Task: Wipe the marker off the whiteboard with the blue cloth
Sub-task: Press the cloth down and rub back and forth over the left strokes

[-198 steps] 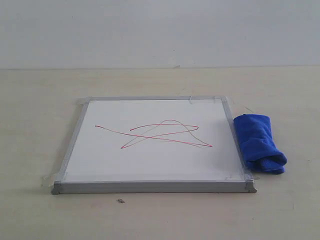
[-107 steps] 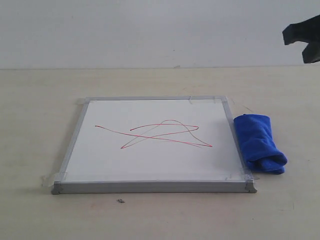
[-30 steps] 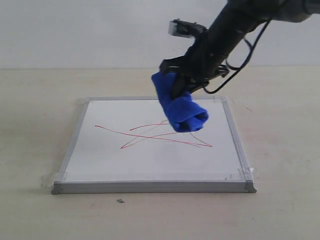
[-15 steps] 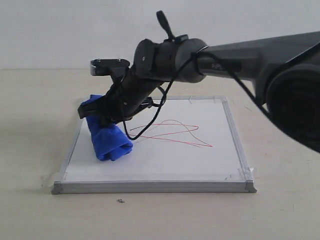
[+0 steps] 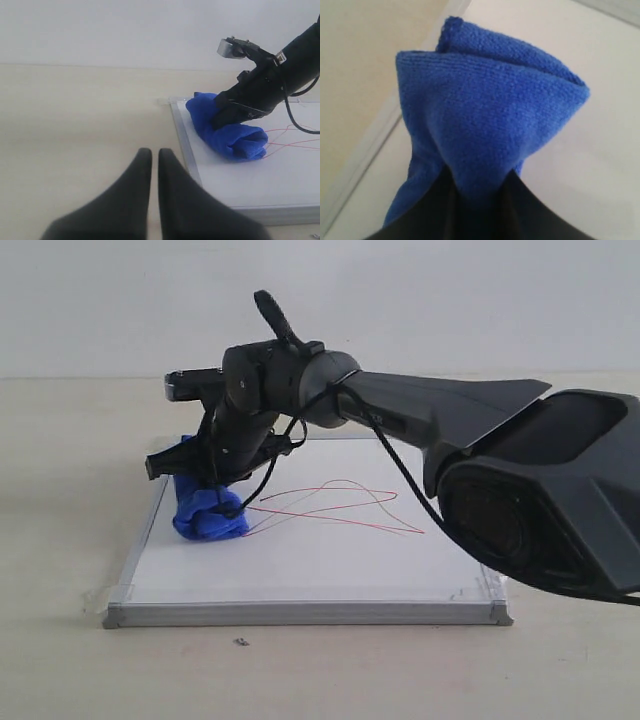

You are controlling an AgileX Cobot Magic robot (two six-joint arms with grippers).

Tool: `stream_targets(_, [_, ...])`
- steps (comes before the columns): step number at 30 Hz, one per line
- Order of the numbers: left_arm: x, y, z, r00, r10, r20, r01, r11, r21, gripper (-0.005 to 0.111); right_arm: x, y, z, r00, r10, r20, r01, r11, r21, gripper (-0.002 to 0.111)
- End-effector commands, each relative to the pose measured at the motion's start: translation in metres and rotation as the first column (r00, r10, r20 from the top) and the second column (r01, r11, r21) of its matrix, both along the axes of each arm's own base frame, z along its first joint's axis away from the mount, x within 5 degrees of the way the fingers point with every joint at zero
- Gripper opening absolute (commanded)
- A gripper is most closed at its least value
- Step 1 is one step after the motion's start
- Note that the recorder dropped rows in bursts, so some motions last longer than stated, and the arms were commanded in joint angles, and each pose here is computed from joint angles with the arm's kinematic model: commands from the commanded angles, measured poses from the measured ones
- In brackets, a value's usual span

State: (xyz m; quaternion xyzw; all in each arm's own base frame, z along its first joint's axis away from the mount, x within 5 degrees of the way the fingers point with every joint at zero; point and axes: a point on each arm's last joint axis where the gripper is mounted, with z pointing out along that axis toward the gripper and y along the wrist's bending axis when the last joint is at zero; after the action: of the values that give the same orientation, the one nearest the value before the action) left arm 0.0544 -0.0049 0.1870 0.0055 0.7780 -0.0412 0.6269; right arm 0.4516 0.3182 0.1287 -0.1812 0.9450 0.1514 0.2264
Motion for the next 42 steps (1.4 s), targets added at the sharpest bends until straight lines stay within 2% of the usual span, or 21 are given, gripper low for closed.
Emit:
stream_targets(1, [0.0,0.0,0.0,1.0,0.003,0.008,-0.003,1.0,0.002,0.005,0.014,-0.032,-0.01,0.998,-0.058,0.026,0.062,0.969,-0.241,0.0])
stream_targets(5, [0.0,0.0,0.0,1.0,0.003,0.008,-0.003,1.0,0.002,0.005,0.014,-0.029,-0.001,0.998,-0.064,0.022,0.067,0.975,-0.21,0.0])
stream_targets(11, [0.0,0.0,0.0,1.0,0.003,0.008,-0.003,1.0,0.002,0.005,-0.001,0.019,0.007,0.997,0.063,0.049,-0.066,0.995,0.068,0.0])
stream_targets(13, [0.0,0.0,0.0,1.0,0.003,0.008,-0.003,1.0,0.002,0.005,-0.004,0.028,0.006,0.995,0.068,0.072,-0.076,0.992,0.105,0.0])
stream_targets(16, [0.0,0.0,0.0,1.0,0.003,0.008,-0.003,1.0,0.002,0.005,-0.005,0.027,-0.003,0.995,0.082,0.053,-0.085,0.995,0.059,0.0])
stream_targets(20, [0.0,0.0,0.0,1.0,0.003,0.008,-0.003,1.0,0.002,0.005,0.005,-0.003,-0.015,1.0,-0.024,0.02,0.026,0.99,-0.136,0.0])
stream_targets(23, [0.0,0.0,0.0,1.0,0.003,0.008,-0.003,1.0,0.002,0.005,0.013,-0.025,-0.016,0.998,-0.05,0.024,0.054,0.968,-0.244,0.0])
stream_targets(25, [0.0,0.0,0.0,1.0,0.003,0.008,-0.003,1.0,0.002,0.005,0.016,-0.031,-0.016,0.998,-0.069,0.006,0.068,0.968,-0.241,0.0])
stream_targets(28, [0.0,0.0,0.0,1.0,0.003,0.008,-0.003,1.0,0.002,0.005,0.012,-0.022,-0.016,0.997,-0.066,-0.033,0.059,0.985,-0.162,0.0])
stream_targets(30, [0.0,0.0,0.0,1.0,0.003,0.008,-0.003,1.0,0.002,0.005,0.005,-0.006,-0.014,0.999,-0.008,-0.034,0.005,0.997,-0.08,0.0])
stream_targets(32, [0.0,0.0,0.0,1.0,0.003,0.008,-0.003,1.0,0.002,0.005,-0.008,0.022,-0.01,0.993,0.119,0.01,-0.119,0.993,0.003,0.0])
stream_targets(34, [0.0,0.0,0.0,1.0,0.003,0.008,-0.003,1.0,0.002,0.005,-0.019,0.04,-0.008,0.978,0.198,0.07,-0.197,0.98,-0.021,0.0])
stream_targets(36, [0.0,0.0,0.0,1.0,0.003,0.008,-0.003,1.0,0.002,0.005,-0.015,0.032,-0.011,0.968,0.229,0.099,-0.215,0.967,-0.138,0.0])
stream_targets(39, [0.0,0.0,0.0,1.0,0.003,0.008,-0.003,1.0,0.002,0.005,0.003,-0.006,-0.013,0.989,0.072,0.131,-0.017,0.926,-0.377,0.0])
stream_targets(40, [0.0,0.0,0.0,1.0,0.003,0.008,-0.003,1.0,0.002,0.005,0.005,-0.011,-0.013,0.99,0.052,0.128,0.001,0.922,-0.386,0.0])
stream_targets(42, [0.0,0.0,0.0,1.0,0.003,0.008,-0.003,1.0,0.002,0.005,0.005,-0.01,-0.014,0.995,0.027,0.101,0.008,0.943,-0.332,0.0])
